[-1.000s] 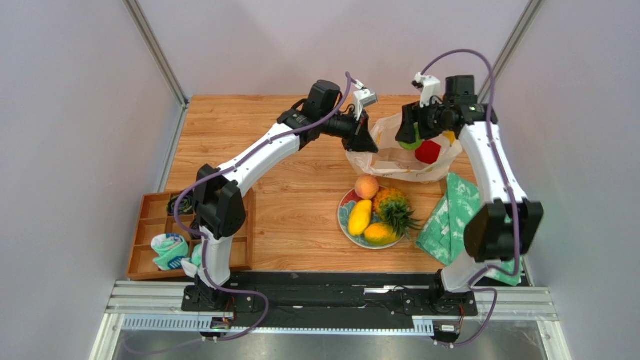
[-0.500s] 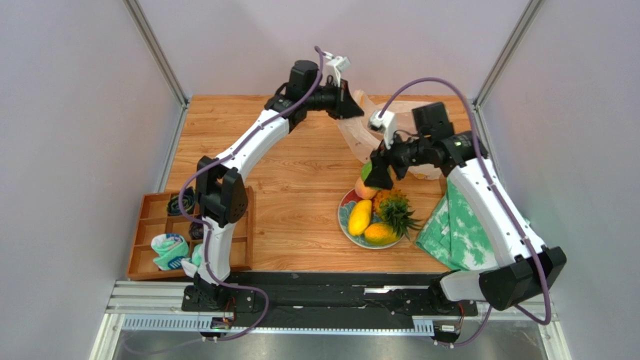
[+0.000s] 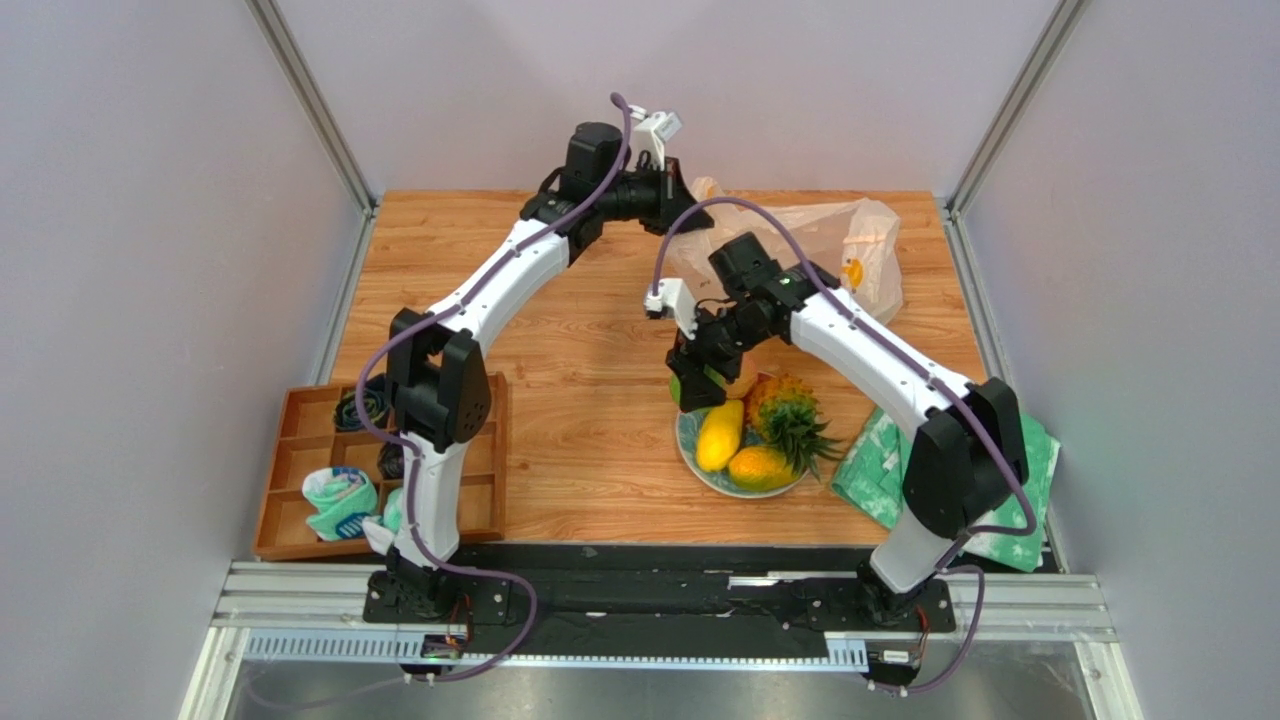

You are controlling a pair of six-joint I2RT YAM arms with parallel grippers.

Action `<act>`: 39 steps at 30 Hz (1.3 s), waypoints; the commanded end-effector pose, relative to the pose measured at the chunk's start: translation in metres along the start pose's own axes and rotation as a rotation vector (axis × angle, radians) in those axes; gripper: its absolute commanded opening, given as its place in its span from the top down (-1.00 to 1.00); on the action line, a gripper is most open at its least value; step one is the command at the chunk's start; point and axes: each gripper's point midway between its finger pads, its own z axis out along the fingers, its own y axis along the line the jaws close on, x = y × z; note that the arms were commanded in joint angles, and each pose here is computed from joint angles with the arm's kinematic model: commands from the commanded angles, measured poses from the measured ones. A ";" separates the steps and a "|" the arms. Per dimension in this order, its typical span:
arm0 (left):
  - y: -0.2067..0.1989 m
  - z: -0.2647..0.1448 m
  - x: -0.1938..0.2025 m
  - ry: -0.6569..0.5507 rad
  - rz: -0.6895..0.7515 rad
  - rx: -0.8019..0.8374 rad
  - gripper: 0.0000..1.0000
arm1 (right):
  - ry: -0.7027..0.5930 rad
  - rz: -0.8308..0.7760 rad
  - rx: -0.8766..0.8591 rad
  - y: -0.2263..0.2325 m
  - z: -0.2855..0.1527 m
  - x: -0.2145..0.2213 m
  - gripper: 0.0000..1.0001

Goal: Take the fake fruits out of the plastic bag

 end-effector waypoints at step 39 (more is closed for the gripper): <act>-0.035 -0.021 -0.012 -0.021 0.013 0.088 1.00 | -0.129 -0.014 0.220 -0.004 -0.091 -0.044 -1.00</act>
